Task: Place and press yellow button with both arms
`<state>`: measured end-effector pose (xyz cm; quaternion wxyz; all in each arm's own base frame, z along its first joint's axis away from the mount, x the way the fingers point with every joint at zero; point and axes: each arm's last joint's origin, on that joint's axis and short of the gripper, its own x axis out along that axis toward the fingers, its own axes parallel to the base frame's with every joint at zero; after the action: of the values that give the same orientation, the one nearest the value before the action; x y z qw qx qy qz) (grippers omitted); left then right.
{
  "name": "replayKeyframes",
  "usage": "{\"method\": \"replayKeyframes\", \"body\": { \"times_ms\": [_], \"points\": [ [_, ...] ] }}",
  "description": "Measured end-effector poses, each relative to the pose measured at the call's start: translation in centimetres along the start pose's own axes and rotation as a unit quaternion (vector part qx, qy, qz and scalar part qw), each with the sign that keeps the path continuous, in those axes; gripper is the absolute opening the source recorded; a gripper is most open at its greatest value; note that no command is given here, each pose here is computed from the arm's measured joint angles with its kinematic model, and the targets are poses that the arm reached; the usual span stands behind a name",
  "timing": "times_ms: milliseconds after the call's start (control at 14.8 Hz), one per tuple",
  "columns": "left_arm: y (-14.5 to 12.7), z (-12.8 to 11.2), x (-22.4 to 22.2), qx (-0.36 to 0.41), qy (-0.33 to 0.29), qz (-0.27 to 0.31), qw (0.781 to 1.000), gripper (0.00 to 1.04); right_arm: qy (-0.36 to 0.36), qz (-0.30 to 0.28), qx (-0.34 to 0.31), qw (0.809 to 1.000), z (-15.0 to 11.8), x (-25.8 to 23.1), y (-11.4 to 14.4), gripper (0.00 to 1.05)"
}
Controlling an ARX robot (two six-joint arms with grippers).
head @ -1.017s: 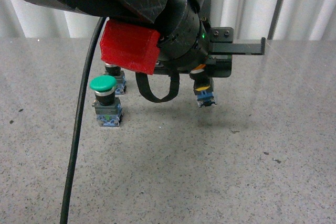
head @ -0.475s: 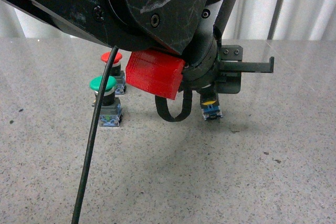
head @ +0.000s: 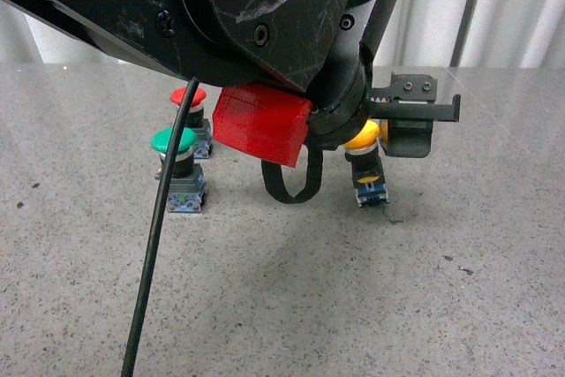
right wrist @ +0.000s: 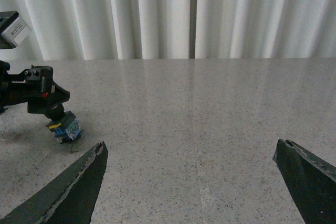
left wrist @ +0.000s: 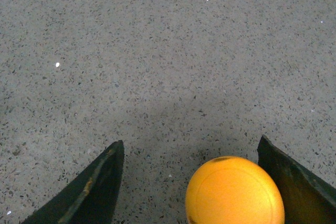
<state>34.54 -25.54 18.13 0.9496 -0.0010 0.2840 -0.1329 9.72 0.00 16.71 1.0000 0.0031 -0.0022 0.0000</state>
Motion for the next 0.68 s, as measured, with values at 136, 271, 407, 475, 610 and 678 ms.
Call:
{"method": "replayKeyframes", "body": {
  "times_ms": [136,271,407,475,610,678],
  "points": [
    [0.0,0.1,0.0,0.000,-0.002,-0.002,1.000,0.95,0.000,0.000,0.000,1.000,0.0,0.0,0.0,0.98],
    [0.0,0.1,0.0,0.002,-0.003,-0.003,1.000,0.98,0.000,0.000,0.000,1.000,0.0,0.0,0.0,0.98],
    [0.3,0.7,-0.4,-0.002,-0.013,-0.004,1.000,0.98,0.000,0.000,0.000,1.000,0.0,0.0,0.0,0.98],
    [0.7,1.8,-1.1,-0.005,-0.036,-0.006,0.999,0.98,0.000,0.000,0.000,1.000,0.0,0.0,0.0,0.98],
    [1.5,3.7,-2.5,-0.007,-0.076,-0.003,0.997,0.98,0.000,0.000,0.000,1.000,0.0,0.0,0.0,0.98],
    [1.9,4.7,-3.4,-0.008,-0.099,-0.005,0.995,0.98,0.000,0.000,0.000,1.000,0.0,0.0,0.0,0.98]
  ]
}}
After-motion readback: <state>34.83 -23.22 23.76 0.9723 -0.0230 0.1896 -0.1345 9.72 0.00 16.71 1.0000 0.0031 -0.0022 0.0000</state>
